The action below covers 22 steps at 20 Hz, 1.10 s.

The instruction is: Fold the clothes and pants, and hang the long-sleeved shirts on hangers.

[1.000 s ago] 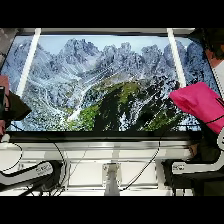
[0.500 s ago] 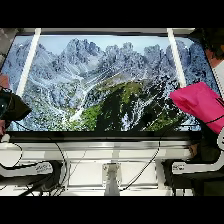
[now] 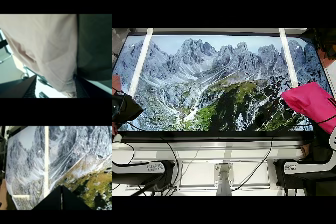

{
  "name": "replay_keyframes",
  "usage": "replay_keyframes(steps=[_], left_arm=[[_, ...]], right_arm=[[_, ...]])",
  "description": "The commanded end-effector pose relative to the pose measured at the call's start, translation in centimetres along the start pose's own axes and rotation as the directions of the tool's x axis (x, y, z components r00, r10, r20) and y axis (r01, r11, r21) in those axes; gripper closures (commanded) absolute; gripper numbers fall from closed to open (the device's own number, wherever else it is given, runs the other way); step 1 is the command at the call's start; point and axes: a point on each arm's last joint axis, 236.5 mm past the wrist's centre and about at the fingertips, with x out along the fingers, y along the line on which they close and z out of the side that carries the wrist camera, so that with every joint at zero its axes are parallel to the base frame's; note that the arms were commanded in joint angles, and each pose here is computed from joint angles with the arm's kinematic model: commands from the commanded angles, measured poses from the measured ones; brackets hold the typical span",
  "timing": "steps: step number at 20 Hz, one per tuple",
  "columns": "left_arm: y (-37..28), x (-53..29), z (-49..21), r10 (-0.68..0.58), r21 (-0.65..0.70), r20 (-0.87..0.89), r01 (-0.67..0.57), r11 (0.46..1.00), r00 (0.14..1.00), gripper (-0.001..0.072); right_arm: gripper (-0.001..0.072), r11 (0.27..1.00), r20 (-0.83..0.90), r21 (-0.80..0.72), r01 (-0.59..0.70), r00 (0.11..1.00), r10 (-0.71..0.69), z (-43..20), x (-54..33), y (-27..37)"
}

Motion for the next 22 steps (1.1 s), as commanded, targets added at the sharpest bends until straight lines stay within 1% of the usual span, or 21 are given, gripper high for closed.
replay_keyframes(steps=[1, 2, 3, 4, 5, 6, 8, 11, 12, 14, 15, 16, 17, 19, 20, 21, 22], left_arm=[[0.6, 1.1, -1.1, -0.005, -0.020, -0.022, 0.004, 1.000, 1.000, 0.0177], [0.7, 1.2, -1.4, -0.006, -0.026, -0.028, 0.005, 1.000, 1.000, 0.0241], [0.8, 1.4, -1.6, -0.007, -0.029, -0.031, 0.006, 1.000, 1.000, 0.0346], [0.9, 1.5, -1.6, -0.007, -0.032, -0.030, 0.006, 0.999, 1.000, 0.0475], [0.9, 1.4, -1.5, -0.007, -0.032, -0.026, 0.006, 0.999, 1.000, 0.0587], [0.9, 1.4, -1.3, -0.007, -0.032, -0.017, 0.006, 0.999, 1.000, 0.0608], [0.9, 1.4, -1.1, -0.006, -0.030, -0.010, 0.005, 1.000, 1.000, 0.0696], [1.6, 0.9, -1.0, 0.005, -0.047, -0.002, -0.005, 0.999, 1.000, 0.0698], [2.5, 0.3, -0.8, 0.019, -0.081, 0.013, -0.018, 0.997, 1.000, 0.0698], [5.4, -1.7, -0.2, 0.066, -0.228, 0.062, -0.050, 0.972, 0.996, 0.0698], [6.9, -3.1, 0.1, 0.083, -0.343, 0.092, -0.047, 0.938, 0.992, 0.0699], [8.3, -4.7, 0.4, 0.091, -0.484, 0.137, -0.014, 0.875, 0.986, 0.0699], [9.6, -6.3, 0.9, 0.108, -0.588, 0.191, 0.025, 0.808, 0.976, 0.0699], [11.8, -10.1, 2.3, 0.158, -0.710, 0.336, 0.140, 0.690, 0.928, 0.0699], [12.9, -12.5, 3.3, 0.191, -0.724, 0.421, 0.202, 0.659, 0.887, 0.0699], [14.1, -15.2, 4.0, 0.235, -0.719, 0.496, 0.244, 0.650, 0.836, 0.0699], [15.1, -18.1, 4.8, 0.280, -0.704, 0.564, 0.276, 0.654, 0.777, 0.0699]], right_arm=[[0.0691, 1.000, -0.001, 0.000, -0.001, 1.000, 0.001, 0.0, 0.0, 0.0], [0.0692, 1.000, -0.001, 0.000, -0.001, 1.000, 0.001, 0.0, 0.0, 0.0], [0.0692, 1.000, -0.001, 0.000, -0.001, 1.000, 0.001, 0.0, 0.0, 0.0], [0.0692, 1.000, -0.001, 0.000, -0.001, 1.000, 0.001, 0.0, 0.0, 0.0], [0.0691, 1.000, -0.001, 0.000, -0.001, 1.000, 0.001, 0.0, 0.0, 0.0], [0.0692, 1.000, -0.001, 0.000, -0.001, 1.000, 0.001, 0.0, 0.0, 0.0], [0.0692, 1.000, -0.001, 0.000, -0.001, 1.000, 0.001, 0.0, 0.0, 0.0], [0.0692, 1.000, -0.001, 0.000, -0.001, 1.000, 0.001, 0.0, 0.0, 0.0], [0.0691, 1.000, -0.001, 0.000, -0.001, 1.000, 0.001, 0.0, 0.0, 0.0], [0.0692, 1.000, -0.001, 0.000, -0.001, 1.000, 0.001, 0.0, 0.0, 0.0], [0.0691, 1.000, -0.001, 0.000, -0.001, 1.000, 0.001, 0.0, 0.0, 0.0], [0.0692, 1.000, 0.000, 0.000, 0.000, 1.000, 0.000, 0.0, 0.0, 0.0], [0.0692, 1.000, 0.002, 0.000, 0.000, 1.000, 0.000, 0.1, 0.0, 0.0], [0.0692, 1.000, 0.003, -0.001, -0.003, 1.000, 0.003, 0.1, -0.1, 0.1], [0.0691, 1.000, 0.002, 0.000, -0.003, 1.000, 0.003, 0.0, -0.1, 0.1], [0.0692, 1.000, -0.001, 0.000, -0.003, 1.000, 0.003, 0.0, -0.1, 0.2], [0.0691, 1.000, 0.000, 0.000, -0.003, 1.000, 0.003, 0.0, -0.1, 0.2]])
